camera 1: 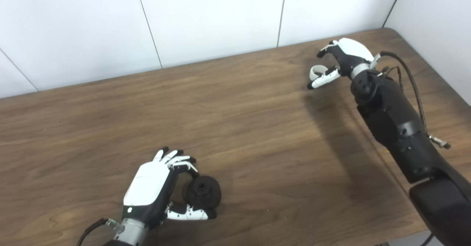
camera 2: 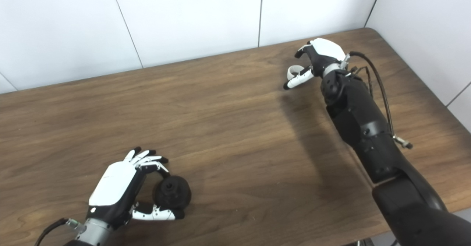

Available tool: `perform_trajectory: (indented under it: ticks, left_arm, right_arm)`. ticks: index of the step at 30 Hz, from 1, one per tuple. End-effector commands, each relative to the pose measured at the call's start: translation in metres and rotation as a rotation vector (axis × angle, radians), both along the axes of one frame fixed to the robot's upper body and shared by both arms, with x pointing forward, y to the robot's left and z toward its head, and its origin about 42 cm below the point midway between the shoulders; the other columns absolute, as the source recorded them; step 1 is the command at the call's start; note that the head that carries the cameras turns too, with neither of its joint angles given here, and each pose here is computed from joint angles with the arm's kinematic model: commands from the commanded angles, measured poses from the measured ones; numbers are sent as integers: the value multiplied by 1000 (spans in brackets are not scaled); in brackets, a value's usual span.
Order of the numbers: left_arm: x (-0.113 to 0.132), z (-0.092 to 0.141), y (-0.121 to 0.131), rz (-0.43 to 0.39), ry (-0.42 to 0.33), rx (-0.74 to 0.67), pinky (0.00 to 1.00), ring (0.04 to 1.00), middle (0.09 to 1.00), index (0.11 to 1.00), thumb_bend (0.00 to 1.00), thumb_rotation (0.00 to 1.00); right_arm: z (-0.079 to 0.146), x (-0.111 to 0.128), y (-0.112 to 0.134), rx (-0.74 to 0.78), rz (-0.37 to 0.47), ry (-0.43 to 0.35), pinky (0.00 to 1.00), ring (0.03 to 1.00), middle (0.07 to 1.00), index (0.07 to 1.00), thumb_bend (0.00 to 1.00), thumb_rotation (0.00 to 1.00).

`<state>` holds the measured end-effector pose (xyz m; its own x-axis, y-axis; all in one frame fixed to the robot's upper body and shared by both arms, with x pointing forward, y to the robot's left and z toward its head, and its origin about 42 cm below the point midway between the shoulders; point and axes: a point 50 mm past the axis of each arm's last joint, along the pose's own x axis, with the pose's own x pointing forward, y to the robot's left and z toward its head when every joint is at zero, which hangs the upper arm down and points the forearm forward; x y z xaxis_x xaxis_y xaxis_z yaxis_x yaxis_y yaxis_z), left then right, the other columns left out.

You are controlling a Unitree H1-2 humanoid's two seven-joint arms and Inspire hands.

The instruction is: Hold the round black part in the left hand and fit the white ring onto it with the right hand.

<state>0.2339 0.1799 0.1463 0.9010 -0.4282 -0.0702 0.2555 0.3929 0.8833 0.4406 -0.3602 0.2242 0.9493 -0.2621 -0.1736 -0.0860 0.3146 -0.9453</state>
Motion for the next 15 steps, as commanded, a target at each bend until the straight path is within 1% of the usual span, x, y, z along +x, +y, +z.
perform_trajectory:
  ticks: [1, 7, 11, 15]
  left_arm:
    - [-3, -6, 11, 26, 38, 52, 1000, 905, 779, 481, 525, 54]
    - [-5, -7, 9, 21, 40, 55, 1000, 906, 779, 482, 525, 55]
    - [-5, -7, 9, 21, 42, 63, 1000, 906, 780, 482, 525, 56]
    - [-5, -7, 9, 23, 37, 65, 1000, 903, 778, 482, 525, 56]
  right_arm:
    - [38, 14, -8, -50, -17, -83, 980, 1000, 969, 758, 826, 330]
    - [40, 19, -13, 1, -44, -80, 990, 1000, 960, 739, 812, 308]
    - [41, 21, -17, 8, -49, -61, 979, 1000, 936, 734, 808, 326]
    - [41, 22, -21, 20, -54, -45, 964, 1000, 934, 724, 803, 355]
